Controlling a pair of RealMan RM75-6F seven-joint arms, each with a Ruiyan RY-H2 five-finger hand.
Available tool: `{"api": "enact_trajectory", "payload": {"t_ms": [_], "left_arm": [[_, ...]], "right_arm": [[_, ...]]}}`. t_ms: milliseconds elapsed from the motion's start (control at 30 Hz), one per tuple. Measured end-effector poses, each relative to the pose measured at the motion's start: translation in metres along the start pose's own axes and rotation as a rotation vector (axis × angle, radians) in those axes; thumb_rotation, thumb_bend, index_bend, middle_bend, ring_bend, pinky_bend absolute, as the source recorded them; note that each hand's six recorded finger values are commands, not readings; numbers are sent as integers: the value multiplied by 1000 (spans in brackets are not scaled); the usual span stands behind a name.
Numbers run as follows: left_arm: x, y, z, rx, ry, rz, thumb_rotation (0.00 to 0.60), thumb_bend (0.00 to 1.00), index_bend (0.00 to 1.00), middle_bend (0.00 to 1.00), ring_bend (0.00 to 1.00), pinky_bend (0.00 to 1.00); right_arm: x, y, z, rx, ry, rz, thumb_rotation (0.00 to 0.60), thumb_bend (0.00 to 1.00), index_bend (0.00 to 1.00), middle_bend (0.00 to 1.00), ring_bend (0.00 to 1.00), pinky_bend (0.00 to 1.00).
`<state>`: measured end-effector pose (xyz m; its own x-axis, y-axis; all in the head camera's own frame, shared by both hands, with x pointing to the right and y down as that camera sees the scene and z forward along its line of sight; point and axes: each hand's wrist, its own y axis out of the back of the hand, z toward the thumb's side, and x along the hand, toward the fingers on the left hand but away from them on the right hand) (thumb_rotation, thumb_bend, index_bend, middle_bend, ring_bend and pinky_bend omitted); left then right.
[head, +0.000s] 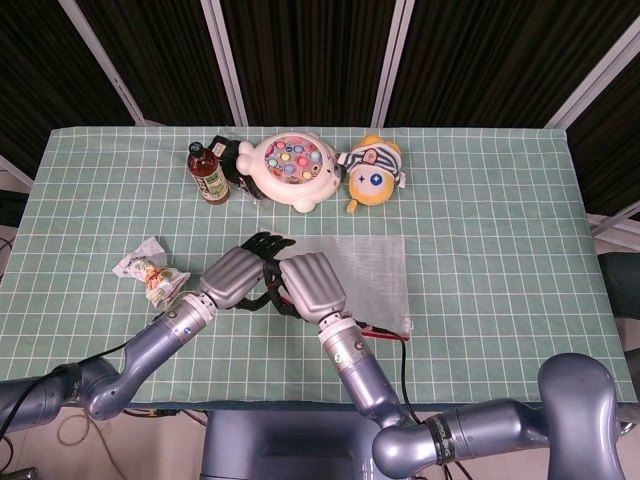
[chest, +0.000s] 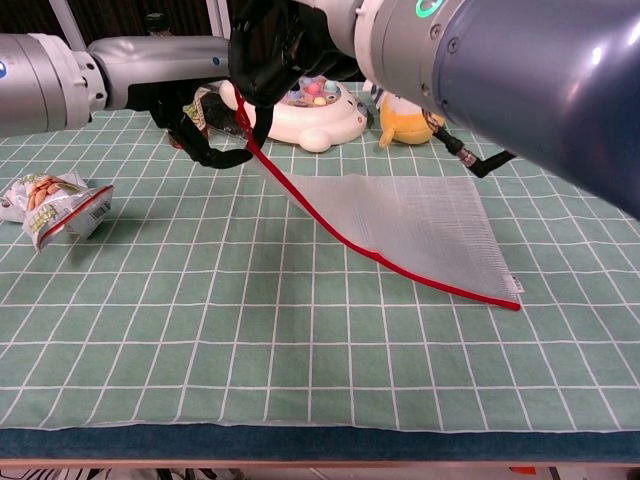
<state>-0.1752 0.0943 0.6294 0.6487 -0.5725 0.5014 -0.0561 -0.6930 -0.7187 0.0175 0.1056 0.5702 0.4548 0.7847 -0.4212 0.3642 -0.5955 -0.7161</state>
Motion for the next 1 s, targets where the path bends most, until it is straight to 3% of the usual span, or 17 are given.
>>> {"api": "enact_trajectory", "payload": {"t_ms": [467,1000], "left_arm": [[5,24,0,-97,55,194,600,421,596,82,0,0],[5,44,-1,-152,74,281,600,421,598,83,0,0]], "right_arm": [[2,5,-6,-2,-15,-13,600,606,629,1000,1000,977],[7,9,-34,4,-79,-15,600,606,629,1000,1000,977]]}}
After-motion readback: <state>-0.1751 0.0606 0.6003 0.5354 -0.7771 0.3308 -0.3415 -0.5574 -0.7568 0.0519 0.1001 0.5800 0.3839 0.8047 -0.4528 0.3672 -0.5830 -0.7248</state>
